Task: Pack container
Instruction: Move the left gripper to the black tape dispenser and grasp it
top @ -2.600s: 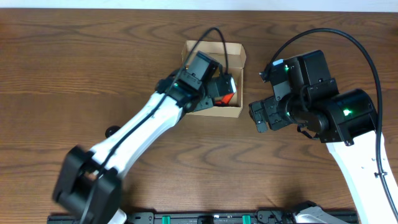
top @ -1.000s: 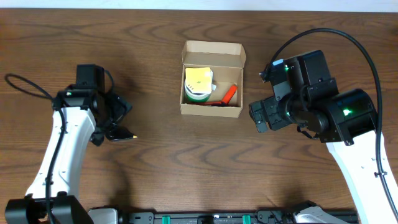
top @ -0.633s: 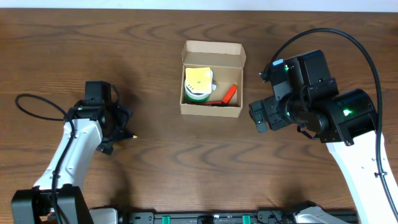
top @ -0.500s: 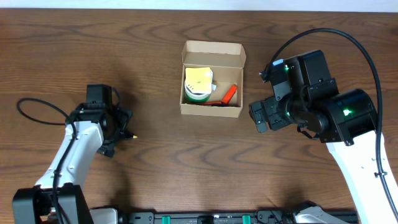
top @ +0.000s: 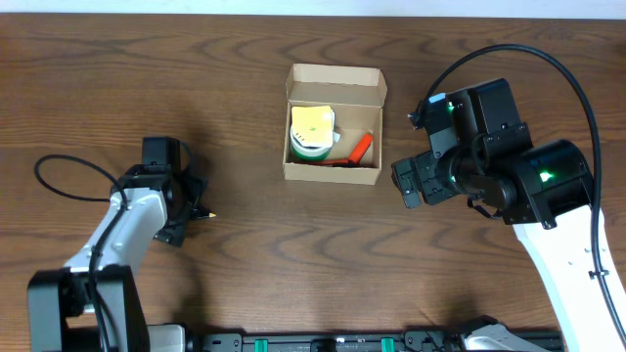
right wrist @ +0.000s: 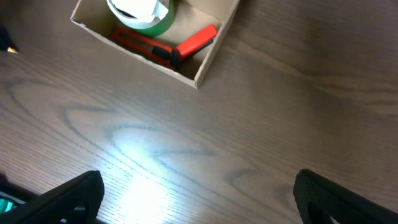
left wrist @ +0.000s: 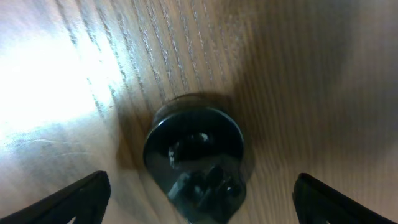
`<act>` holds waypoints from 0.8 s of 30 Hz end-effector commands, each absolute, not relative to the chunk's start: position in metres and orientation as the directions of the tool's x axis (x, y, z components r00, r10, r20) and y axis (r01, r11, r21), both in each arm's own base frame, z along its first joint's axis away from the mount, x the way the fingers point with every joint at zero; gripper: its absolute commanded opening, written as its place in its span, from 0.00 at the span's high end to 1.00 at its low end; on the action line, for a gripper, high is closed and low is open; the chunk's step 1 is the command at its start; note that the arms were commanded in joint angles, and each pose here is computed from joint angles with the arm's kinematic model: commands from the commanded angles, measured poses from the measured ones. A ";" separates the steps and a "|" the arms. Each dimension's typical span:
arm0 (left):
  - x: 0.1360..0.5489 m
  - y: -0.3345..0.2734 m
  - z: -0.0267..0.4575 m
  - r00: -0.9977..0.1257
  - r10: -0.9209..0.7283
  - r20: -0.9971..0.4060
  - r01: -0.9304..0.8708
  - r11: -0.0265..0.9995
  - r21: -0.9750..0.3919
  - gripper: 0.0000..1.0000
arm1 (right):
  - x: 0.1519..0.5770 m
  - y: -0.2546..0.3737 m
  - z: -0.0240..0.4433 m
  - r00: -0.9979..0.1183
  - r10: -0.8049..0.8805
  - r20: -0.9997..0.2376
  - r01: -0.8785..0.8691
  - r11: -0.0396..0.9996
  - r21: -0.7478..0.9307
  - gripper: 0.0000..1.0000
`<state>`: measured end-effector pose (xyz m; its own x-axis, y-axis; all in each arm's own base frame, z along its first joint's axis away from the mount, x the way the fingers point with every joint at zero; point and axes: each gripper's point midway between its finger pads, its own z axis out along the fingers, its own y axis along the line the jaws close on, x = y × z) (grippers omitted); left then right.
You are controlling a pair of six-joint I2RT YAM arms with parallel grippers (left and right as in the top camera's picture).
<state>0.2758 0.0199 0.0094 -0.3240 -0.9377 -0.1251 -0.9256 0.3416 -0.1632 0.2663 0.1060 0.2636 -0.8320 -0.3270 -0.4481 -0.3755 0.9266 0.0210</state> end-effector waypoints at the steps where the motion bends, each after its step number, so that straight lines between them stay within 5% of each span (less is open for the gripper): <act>1: 0.274 0.022 0.003 -0.314 -0.941 -0.124 -0.932 0.331 -0.146 0.09 | 0.266 0.105 0.264 -0.831 -0.330 -0.448 -0.376 0.926 0.016 0.01; 10: 0.272 0.017 -0.009 -0.321 -0.943 -0.087 -0.936 0.330 -0.123 0.15 | 0.266 0.105 0.264 -0.831 -0.330 -0.448 -0.376 0.926 0.016 0.01; 24: 0.270 0.013 -0.012 -0.326 -0.944 -0.057 -0.936 0.331 -0.118 0.48 | 0.266 0.105 0.264 -0.831 -0.330 -0.448 -0.376 0.926 0.016 0.01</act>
